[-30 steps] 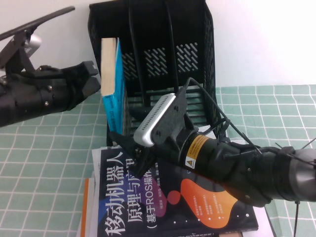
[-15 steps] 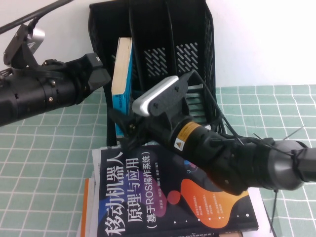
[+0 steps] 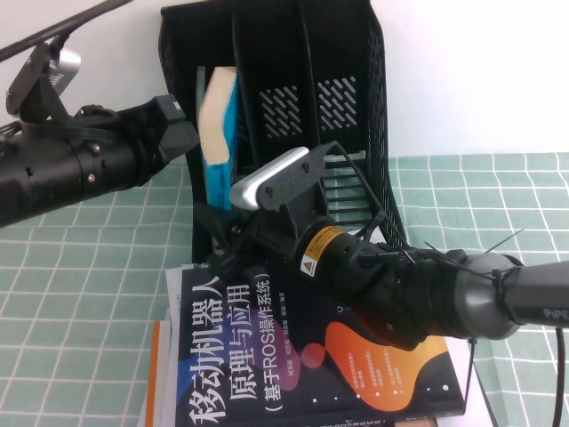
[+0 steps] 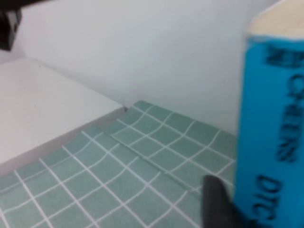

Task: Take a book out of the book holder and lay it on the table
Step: Pick up the right side book from the book shelf, then place the picked book on the book

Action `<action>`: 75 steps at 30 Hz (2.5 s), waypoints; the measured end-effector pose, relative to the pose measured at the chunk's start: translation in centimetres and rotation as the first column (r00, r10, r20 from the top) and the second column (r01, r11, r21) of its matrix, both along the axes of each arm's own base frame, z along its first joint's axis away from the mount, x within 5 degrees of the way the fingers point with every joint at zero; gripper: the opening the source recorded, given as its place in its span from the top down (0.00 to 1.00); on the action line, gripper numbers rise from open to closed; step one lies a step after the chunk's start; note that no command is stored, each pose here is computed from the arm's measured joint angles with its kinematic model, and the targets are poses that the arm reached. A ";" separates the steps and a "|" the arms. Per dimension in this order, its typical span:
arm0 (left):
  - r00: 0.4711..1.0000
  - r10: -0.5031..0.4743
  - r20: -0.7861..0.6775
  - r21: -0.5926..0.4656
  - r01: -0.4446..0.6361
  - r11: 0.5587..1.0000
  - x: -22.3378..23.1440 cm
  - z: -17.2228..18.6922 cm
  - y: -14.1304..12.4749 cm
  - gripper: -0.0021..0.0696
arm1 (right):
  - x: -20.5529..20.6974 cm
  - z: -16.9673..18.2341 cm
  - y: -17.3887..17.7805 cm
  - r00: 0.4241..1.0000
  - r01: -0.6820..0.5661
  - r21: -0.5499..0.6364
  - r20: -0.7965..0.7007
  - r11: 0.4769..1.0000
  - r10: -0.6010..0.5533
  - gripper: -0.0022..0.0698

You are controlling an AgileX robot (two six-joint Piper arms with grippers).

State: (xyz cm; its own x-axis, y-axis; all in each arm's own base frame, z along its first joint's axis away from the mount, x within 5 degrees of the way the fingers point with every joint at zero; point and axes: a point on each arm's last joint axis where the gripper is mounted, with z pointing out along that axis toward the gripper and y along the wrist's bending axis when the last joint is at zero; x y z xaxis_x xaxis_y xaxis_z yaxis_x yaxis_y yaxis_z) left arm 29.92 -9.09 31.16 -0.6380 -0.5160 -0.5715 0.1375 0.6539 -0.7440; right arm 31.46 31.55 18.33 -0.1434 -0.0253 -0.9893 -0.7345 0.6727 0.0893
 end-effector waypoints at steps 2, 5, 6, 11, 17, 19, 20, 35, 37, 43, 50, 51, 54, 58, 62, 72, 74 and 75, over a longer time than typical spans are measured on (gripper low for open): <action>1.000 -0.001 0.003 0.001 0.001 1.000 0.0 0.0 0.0 0.97 | 0.0 0.2 0.0 1.000 -0.002 0.015 0.013 1.000 0.001 0.60; 1.000 -0.011 0.013 0.012 0.011 1.000 0.0 0.0 0.0 0.97 | 0.0 0.2 0.1 1.000 -0.005 0.029 0.027 1.000 0.004 0.68; 1.000 -0.016 0.017 0.017 0.015 1.000 0.0 0.0 -0.1 0.97 | 0.0 0.2 0.1 1.000 -0.006 0.031 0.029 1.000 0.005 0.68; 0.997 -0.069 0.025 0.021 0.069 0.997 -0.3 0.1 -0.4 0.97 | -0.1 0.2 0.2 0.998 -0.023 0.026 0.065 0.999 0.022 0.68; 0.975 -0.210 0.073 -0.060 0.214 0.975 -2.0 1.7 -1.4 0.97 | -0.2 0.7 0.4 0.979 -0.050 0.050 0.200 0.997 0.039 0.68; 0.959 -0.248 0.139 -0.076 0.260 0.963 -3.0 3.2 -1.6 0.97 | -0.2 1.2 0.3 0.967 -0.051 0.068 0.252 0.996 0.033 0.68; 0.951 -0.258 0.168 -0.077 0.274 0.959 -3.5 3.8 -1.6 0.97 | -0.2 1.4 0.3 0.962 -0.048 0.081 0.271 0.996 0.024 0.68; 0.786 -0.289 0.547 0.179 0.227 0.957 -13.8 11.9 0.6 0.97 | -1.7 9.9 -1.6 0.819 0.015 0.067 0.572 0.998 -0.051 0.68; 0.753 -0.248 0.609 0.216 0.143 0.966 -15.6 13.0 1.4 0.97 | -2.4 12.3 -2.3 0.772 0.032 0.066 0.632 0.997 -0.067 0.68; 0.611 -0.147 0.778 0.240 -0.073 0.968 -21.6 15.7 3.6 0.97 | -5.0 18.4 -4.7 0.693 0.088 -0.029 0.720 0.996 -0.040 0.68; 0.582 -0.150 0.799 0.274 -0.131 0.953 -26.4 15.7 4.7 0.97 | -8.4 21.4 -7.0 0.581 0.150 -0.442 0.763 0.884 0.284 0.68; 0.599 -0.158 0.785 0.286 -0.125 0.950 -26.8 15.4 4.8 0.97 | -8.7 21.4 -7.4 0.572 0.167 -0.501 0.751 0.849 0.331 0.68; 0.660 -0.177 0.730 0.321 -0.103 0.941 -27.8 14.3 5.0 0.97 | -8.8 20.9 -7.9 0.620 0.167 -0.585 0.688 0.794 0.376 0.68; 0.741 -0.202 0.640 0.393 -0.090 0.915 -27.7 10.7 5.1 0.97 | -8.8 19.4 -7.3 0.600 0.131 -0.657 0.648 0.742 0.468 0.68; 0.803 -0.176 0.570 0.396 -0.081 0.915 -27.3 6.6 5.3 0.97 | -8.7 17.1 -6.1 0.554 0.046 -0.716 0.598 0.697 0.578 0.68; 0.837 -0.109 0.537 0.360 -0.110 0.926 -27.1 0.4 5.7 0.97 | -9.4 10.6 -5.6 0.631 -0.147 -0.797 0.381 0.586 0.676 0.68; 0.834 -0.106 0.542 0.357 -0.115 0.927 -27.1 0.3 5.7 0.97 | -10.2 10.1 -5.2 0.624 -0.177 -0.801 0.358 0.572 0.695 0.69; 0.833 -0.103 0.543 0.356 -0.118 0.927 -27.1 0.3 5.8 0.97 | -10.7 9.9 -4.9 0.614 -0.193 -0.803 0.349 0.564 0.708 0.69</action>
State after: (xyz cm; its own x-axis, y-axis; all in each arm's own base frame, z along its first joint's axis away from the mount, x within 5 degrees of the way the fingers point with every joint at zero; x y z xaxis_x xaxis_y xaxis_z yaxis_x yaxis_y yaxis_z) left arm 2.81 -3.33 31.45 -0.1620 -0.2069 -0.9649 0.4398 0.8602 -0.2583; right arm 20.77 26.64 28.18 0.6736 -0.5373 -0.5074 -0.6494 -0.1025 -0.7535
